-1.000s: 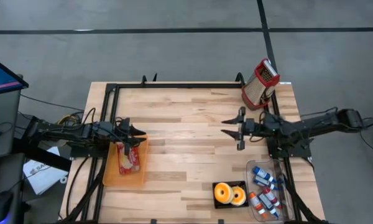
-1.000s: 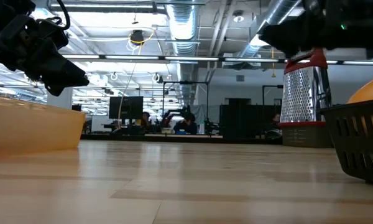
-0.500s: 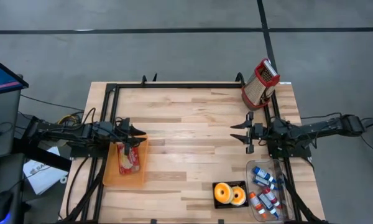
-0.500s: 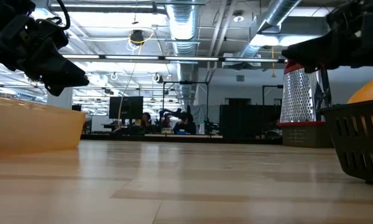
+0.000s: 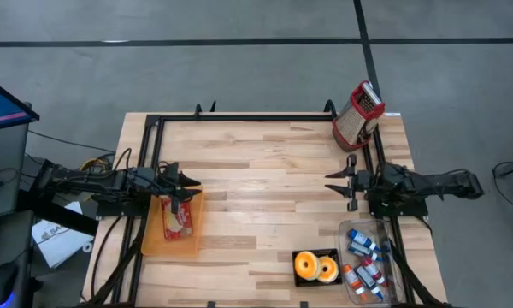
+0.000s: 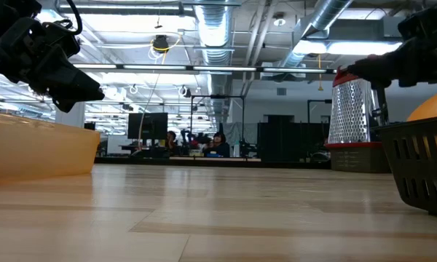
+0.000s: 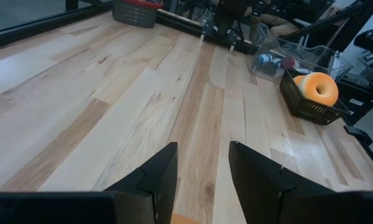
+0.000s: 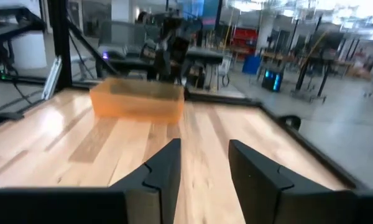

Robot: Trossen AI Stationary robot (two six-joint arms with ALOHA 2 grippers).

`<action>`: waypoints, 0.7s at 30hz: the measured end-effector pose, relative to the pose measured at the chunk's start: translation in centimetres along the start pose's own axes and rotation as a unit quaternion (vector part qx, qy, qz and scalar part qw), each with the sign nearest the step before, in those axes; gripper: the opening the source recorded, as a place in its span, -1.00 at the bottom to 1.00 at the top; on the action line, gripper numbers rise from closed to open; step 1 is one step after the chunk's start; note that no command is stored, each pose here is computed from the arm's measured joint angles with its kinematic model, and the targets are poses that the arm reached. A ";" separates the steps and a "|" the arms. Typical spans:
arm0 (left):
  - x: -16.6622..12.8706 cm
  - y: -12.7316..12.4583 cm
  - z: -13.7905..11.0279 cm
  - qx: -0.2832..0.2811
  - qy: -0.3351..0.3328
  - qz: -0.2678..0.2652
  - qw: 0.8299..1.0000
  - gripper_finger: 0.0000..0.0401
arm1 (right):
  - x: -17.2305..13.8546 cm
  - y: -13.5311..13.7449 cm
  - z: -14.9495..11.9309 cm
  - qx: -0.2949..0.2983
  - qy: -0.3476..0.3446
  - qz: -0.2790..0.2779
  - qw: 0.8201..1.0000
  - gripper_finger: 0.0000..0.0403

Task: Pick & Place Food Item
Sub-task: Return to Home Position

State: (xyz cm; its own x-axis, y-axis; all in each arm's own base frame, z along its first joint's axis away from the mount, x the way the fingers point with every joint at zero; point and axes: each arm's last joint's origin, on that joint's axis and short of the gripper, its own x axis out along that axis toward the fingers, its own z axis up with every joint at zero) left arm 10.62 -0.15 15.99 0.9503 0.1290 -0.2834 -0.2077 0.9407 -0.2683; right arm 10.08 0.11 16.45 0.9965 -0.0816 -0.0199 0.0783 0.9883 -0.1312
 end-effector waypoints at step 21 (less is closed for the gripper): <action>0.0 -0.1 0.3 -0.002 -0.012 -0.005 1.000 -0.30 | -0.5 -0.3 1.3 0.009 -0.073 -0.012 0.997 -0.37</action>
State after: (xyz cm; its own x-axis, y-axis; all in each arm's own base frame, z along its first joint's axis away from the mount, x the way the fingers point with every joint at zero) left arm 10.69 -0.16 16.26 0.9575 0.1280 -0.2583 -0.2000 0.9403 -0.2753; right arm 9.64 0.04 17.79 0.9880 -0.0872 0.1278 0.1019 0.9884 -0.1129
